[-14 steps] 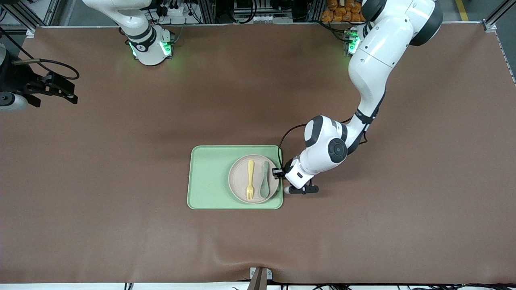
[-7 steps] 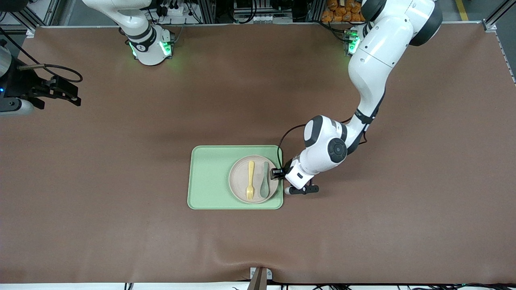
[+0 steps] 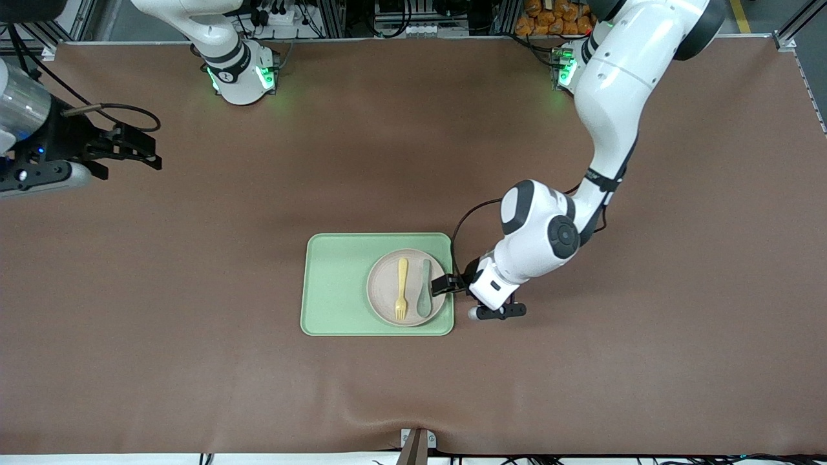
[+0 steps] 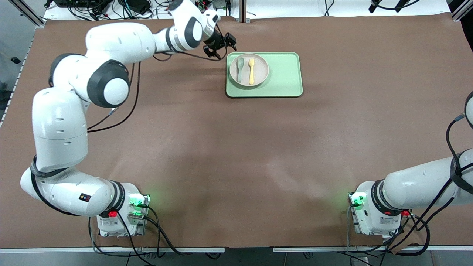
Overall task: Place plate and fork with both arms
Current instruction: 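Release the plate and raise the left gripper while the right gripper approaches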
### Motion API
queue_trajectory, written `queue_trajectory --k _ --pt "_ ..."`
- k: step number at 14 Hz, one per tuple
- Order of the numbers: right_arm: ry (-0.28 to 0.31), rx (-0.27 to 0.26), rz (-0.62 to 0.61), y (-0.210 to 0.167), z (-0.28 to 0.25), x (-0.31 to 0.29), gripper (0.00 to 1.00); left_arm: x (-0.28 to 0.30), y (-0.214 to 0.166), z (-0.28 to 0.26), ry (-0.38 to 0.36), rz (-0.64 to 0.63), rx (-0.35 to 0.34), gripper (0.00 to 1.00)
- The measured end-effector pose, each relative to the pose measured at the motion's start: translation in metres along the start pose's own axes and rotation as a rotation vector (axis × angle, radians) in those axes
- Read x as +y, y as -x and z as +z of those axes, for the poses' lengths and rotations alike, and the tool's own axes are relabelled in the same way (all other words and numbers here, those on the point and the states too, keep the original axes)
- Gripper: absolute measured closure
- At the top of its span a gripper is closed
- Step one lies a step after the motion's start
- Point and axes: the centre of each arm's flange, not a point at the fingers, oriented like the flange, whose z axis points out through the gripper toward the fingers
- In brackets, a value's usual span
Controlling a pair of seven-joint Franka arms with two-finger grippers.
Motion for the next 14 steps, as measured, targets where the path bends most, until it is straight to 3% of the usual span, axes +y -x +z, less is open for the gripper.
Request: queue_trajectory --k 4,8,14 --pt "-0.008 0.019 -0.044 -0.032 0.020 -0.014 0.00 -0.004 -0.018 -0.104 -0.083 0.037 -0.033 0.00" --pt "-0.014 0.051 -0.017 -0.067 0.040 -0.086 0.00 -0.031 -0.027 -0.208 -0.179 0.027 -0.048 0.00" --pt "-0.034 0.097 0.025 -0.116 0.109 -0.165 0.00 -0.068 -0.023 -0.301 -0.298 -0.004 -0.047 0.00"
